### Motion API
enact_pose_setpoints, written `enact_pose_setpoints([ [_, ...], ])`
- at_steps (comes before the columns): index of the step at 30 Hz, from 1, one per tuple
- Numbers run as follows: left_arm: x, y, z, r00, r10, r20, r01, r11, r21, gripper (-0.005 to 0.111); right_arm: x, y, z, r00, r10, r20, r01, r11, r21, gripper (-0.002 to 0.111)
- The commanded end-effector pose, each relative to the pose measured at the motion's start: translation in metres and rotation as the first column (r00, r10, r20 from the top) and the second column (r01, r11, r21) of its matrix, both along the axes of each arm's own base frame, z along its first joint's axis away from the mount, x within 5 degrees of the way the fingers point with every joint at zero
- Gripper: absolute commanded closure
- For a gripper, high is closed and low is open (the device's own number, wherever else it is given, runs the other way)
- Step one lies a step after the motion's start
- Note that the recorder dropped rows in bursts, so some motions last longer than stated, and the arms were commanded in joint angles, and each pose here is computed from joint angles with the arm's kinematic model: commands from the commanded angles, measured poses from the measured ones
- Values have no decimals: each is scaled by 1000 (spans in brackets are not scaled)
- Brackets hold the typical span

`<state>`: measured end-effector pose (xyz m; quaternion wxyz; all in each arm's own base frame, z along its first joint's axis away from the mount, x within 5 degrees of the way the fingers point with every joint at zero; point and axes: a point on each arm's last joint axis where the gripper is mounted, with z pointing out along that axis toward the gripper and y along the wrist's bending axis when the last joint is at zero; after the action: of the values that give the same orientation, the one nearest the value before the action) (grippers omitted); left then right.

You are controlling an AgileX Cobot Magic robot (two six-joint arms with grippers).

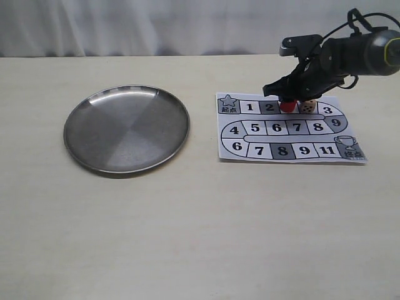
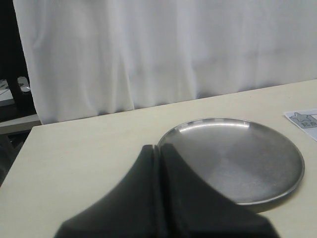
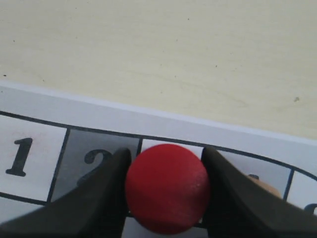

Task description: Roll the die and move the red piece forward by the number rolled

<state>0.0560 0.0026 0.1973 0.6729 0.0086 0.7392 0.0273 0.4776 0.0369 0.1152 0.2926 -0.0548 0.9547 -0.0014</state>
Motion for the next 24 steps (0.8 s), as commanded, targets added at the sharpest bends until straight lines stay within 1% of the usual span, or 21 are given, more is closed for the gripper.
enact_pose_setpoints([
  [1, 0, 0, 0, 1000, -4, 9, 4, 1000, -6, 107, -6, -5, -17, 997, -7, -80, 6, 1000, -12, 91],
  [2, 0, 0, 0, 1000, -4, 9, 4, 1000, -6, 107, -6, -5, -17, 997, -2, -82, 0, 1000, -20, 84],
  [4, 0, 0, 0, 1000, -4, 9, 4, 1000, -6, 107, -6, -5, -17, 997, 0, -81, -1, 1000, -22, 58],
  [6, 0, 0, 0, 1000, -4, 9, 4, 1000, -6, 107, -5, -4, -10, 998, -8, -64, 8, 1000, -8, 38],
  [7, 0, 0, 0, 1000, -4, 9, 4, 1000, -6, 107, -4, -3, -1, 999, -22, -40, 22, 1000, 14, 33],
  [8, 0, 0, 0, 1000, -4, 9, 4, 1000, -6, 107, -4, -3, 9, 1000, -24, -20, 25, 999, 21, 31],
  [10, 0, 0, 0, 1000, -4, 9, 4, 1000, -6, 107, -5, -3, 33, 999, -24, 31, 23, 999, 26, 31],
  [11, 0, 0, 0, 1000, -4, 9, 4, 1000, -6, 107, -7, -3, 60, 996, -25, 86, 22, 999, 31, 32],
  [12, 0, 0, 0, 1000, -4, 9, 4, 1000, -6, 107, -10, -4, 76, 993, -17, 114, 14, 1000, 27, 34],
  [13, 0, 0, 0, 1000, -4, 9, 4, 1000, -6, 107, -17, -4, 108, 986, -10, 165, 6, 1000, 25, 43],
  [14, 0, 0, 0, 1000, -4, 9, 4, 1000, -6, 107, -22, -5, 126, 981, -3, 195, -1, 1000, 21, 50],
  [15, 0, 0, 0, 1000, -4, 9, 4, 1000, -6, 107, -35, -6, 162, 967, 13, 253, -16, 1000, 9, 68],
  [17, 0, 0, 0, 1000, -4, 9, 4, 1000, -6, 107, -51, -7, 197, 949, 18, 315, -21, 1000, 7, 90],
  [18, 0, 0, 0, 1000, -4, 9, 4, 1000, -6, 107, -67, -8, 227, 931, 29, 364, -30, 1000, -3, 104],
  [22, 0, 0, 0, 1000, -4, 9, 4, 1000, -6, 107, -108, -11, 273, 891, 29, 454, -31, 1000, -2, 104],
  [24, 0, 0, 0, 1000, -4, 9, 4, 1000, -6, 107, -129, -12, 283, 868, 28, 495, -32, 999, -1, 104],
])
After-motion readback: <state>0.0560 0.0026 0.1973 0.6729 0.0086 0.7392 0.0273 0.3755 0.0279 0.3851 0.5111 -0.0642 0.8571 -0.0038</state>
